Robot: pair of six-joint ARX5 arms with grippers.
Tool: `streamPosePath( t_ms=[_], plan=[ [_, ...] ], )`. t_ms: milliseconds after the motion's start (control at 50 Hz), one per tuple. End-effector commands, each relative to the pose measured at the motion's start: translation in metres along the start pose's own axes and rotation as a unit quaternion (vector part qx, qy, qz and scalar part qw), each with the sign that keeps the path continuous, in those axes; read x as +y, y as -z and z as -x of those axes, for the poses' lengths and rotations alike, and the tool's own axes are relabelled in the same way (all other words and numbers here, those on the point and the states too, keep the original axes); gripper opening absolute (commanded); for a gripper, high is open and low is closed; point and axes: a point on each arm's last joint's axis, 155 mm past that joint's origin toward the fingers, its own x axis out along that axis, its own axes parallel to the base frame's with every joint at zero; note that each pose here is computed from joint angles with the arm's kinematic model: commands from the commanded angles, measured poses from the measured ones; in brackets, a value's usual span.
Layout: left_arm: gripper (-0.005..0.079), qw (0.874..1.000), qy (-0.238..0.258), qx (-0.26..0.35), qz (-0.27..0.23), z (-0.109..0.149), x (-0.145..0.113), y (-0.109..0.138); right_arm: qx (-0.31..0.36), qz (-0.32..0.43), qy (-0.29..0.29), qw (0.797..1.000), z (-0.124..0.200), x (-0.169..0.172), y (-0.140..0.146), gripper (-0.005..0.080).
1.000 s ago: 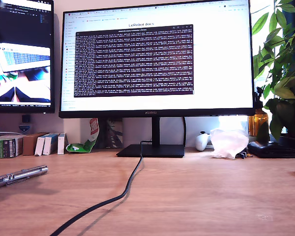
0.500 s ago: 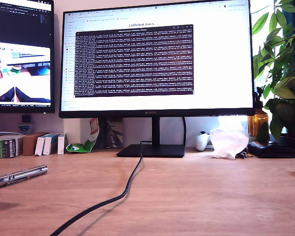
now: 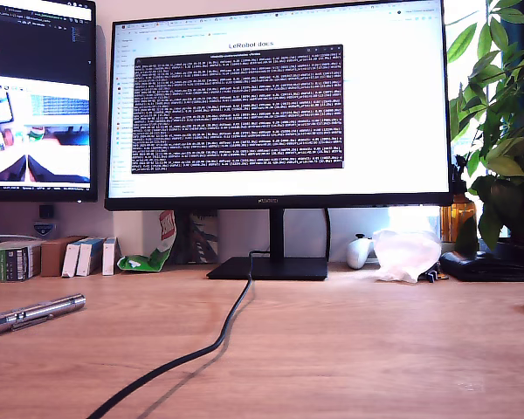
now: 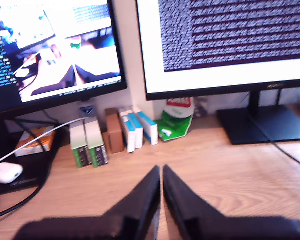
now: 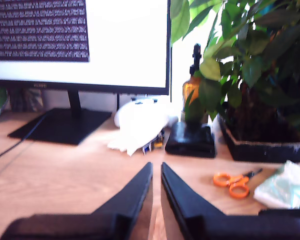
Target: Pick the metallic laser pointer with your right arm, pass it to your left arm, then place it down to the left side of the table
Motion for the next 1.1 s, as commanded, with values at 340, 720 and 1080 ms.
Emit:
streamPosePath(
  t_ms=[340, 720, 1080],
  plan=[
    [-0.0009, 0.998, 0.003, 0.062, 0.000, 0.005, -0.003, 0.055, 0.031, 0.003, -0.002, 1.000, 0.001, 0.001, 0.017, 0.0054],
    [-0.0009, 0.992, 0.007, 0.122, 0.031, 0.011, -0.005, 0.085, 0.046, -0.006, -0.002, 0.999, 0.001, 0.001, 0.024, 0.0054],
    [-0.0009, 0.992, 0.017, 0.121, 0.027, 0.012, -0.010, 0.085, 0.046, -0.006, -0.002, 0.999, 0.001, 0.001, 0.024, 0.0054]
  ],
)
